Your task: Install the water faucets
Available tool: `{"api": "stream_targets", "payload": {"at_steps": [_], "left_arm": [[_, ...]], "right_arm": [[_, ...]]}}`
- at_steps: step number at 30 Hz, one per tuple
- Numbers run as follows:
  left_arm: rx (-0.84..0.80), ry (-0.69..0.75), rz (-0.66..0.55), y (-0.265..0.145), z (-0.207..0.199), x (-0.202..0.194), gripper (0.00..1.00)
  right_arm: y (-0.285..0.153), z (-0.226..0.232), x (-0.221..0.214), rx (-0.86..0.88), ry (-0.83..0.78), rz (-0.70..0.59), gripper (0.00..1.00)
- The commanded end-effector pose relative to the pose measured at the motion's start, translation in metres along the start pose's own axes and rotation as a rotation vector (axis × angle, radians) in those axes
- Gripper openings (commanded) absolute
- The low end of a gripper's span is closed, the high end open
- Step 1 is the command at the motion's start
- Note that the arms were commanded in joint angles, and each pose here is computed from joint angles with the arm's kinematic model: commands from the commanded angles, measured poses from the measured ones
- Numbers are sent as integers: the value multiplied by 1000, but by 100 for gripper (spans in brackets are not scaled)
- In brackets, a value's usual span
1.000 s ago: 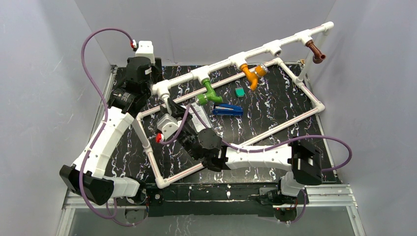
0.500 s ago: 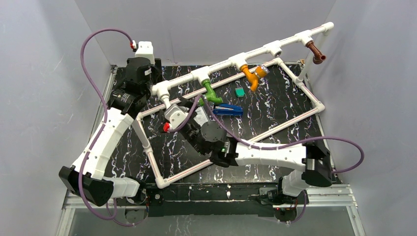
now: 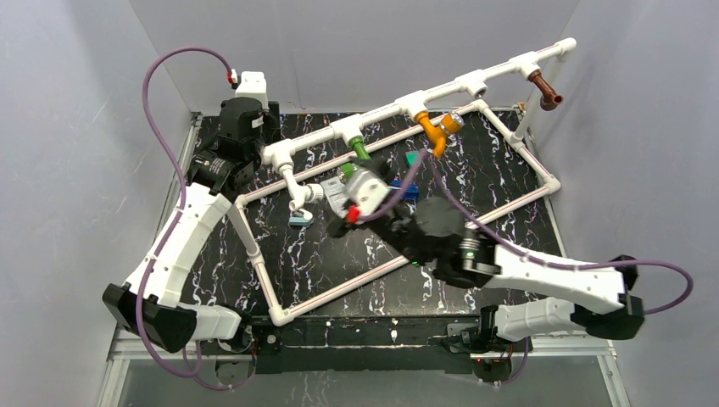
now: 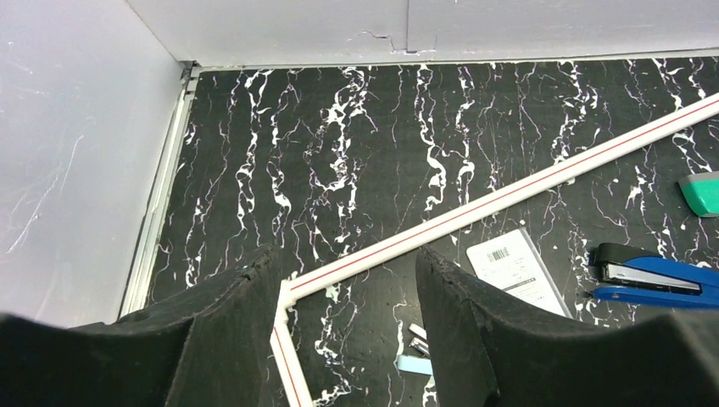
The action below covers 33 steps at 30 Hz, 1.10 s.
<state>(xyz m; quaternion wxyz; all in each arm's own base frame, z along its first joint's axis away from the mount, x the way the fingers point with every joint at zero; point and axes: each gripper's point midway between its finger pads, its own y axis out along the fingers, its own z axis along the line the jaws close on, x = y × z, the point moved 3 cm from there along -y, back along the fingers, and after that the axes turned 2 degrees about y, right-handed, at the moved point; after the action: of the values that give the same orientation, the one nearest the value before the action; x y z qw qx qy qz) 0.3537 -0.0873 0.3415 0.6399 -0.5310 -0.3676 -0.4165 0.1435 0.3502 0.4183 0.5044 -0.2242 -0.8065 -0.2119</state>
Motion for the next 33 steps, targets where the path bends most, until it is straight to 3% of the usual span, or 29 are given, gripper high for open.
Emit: {"api": "stream_targets", "payload": {"at_steps": [1,8,13,19,24,33], "left_arm": [[-76,178,349,18,-33,-90,56],[-22,141,289,23,-30,-59,56],[38,85,168,20,-20,-14,56],[47,-25,-15,2,-10,48,57],[-6,-91,-143,-19,-6,84,58],[-246,-219,-410,-88,-6,132,65]], "right_arm": [[-41,-52,21,-161,80,-37,98],[-76,-72,-14,-277,66,70,99],[-95,-77,-48,-347,41,174,99],[-118,-77,-84,-409,111,210,99],[-127,-70,-121,-441,174,247,99],[-112,-79,-207,-465,267,411,99]]}}
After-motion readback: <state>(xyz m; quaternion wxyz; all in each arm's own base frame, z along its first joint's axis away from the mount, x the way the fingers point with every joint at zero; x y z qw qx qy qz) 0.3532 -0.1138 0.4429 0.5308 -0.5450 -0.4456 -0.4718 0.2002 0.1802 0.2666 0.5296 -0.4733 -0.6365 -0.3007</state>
